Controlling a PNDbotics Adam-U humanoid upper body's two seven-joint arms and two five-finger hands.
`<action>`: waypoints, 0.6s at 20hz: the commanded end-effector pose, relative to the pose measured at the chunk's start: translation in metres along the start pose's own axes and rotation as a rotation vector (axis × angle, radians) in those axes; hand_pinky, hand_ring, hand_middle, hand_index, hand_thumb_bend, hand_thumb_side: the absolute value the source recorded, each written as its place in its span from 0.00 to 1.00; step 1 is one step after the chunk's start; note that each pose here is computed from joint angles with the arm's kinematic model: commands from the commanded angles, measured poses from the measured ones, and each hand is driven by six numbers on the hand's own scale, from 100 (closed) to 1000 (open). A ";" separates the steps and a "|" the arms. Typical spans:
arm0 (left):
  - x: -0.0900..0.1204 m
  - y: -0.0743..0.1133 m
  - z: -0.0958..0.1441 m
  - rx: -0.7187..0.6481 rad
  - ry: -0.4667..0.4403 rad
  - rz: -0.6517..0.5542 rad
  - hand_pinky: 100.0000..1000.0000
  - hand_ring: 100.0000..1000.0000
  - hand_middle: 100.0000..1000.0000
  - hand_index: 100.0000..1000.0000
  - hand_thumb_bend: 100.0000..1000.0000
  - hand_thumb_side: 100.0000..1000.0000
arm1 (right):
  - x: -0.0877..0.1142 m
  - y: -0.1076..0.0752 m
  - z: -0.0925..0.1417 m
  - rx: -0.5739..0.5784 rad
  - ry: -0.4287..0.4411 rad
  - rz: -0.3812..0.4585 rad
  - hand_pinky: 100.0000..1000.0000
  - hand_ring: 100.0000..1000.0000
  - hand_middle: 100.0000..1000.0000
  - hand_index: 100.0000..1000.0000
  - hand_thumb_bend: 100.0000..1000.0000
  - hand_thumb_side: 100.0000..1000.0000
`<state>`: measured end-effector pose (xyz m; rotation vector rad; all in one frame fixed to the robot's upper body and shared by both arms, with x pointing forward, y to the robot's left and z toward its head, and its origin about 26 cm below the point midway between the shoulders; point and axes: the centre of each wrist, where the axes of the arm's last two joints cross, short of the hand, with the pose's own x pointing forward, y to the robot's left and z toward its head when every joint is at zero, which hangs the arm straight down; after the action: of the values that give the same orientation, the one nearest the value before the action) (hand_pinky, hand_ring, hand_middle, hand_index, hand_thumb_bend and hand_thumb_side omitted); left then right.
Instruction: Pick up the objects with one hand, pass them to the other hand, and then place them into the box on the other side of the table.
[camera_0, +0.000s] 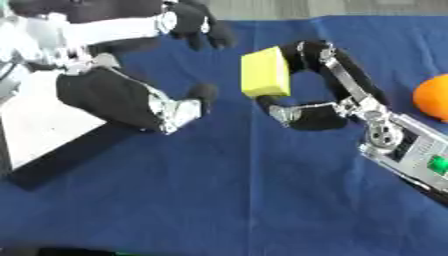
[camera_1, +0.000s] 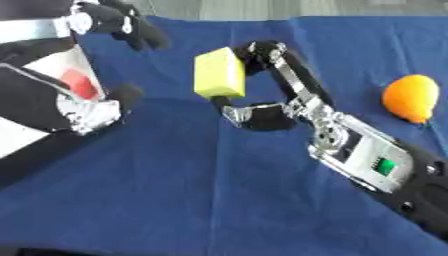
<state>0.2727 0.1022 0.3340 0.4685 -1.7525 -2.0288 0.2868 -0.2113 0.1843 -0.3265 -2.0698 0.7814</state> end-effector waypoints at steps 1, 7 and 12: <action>0.006 0.007 0.000 0.050 0.063 -0.050 0.85 0.80 0.79 0.91 0.00 0.46 | 0.007 -0.003 -0.004 -0.011 -0.040 0.026 0.65 0.55 0.47 0.53 0.07 0.00; 0.013 0.002 -0.007 0.038 0.112 -0.033 0.85 0.80 0.77 0.89 0.00 0.51 | 0.010 -0.001 -0.007 -0.023 -0.116 0.064 0.65 0.55 0.47 0.53 0.07 0.00; 0.014 -0.004 -0.010 0.035 0.178 0.010 0.88 0.80 0.75 0.88 0.00 0.36 | 0.011 0.001 -0.008 -0.044 -0.170 0.093 0.65 0.55 0.47 0.53 0.07 0.00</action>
<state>0.2676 0.0862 0.3246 0.6068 -1.6951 -1.9139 0.2873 -0.2030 0.1863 -0.3795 -2.2029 0.8334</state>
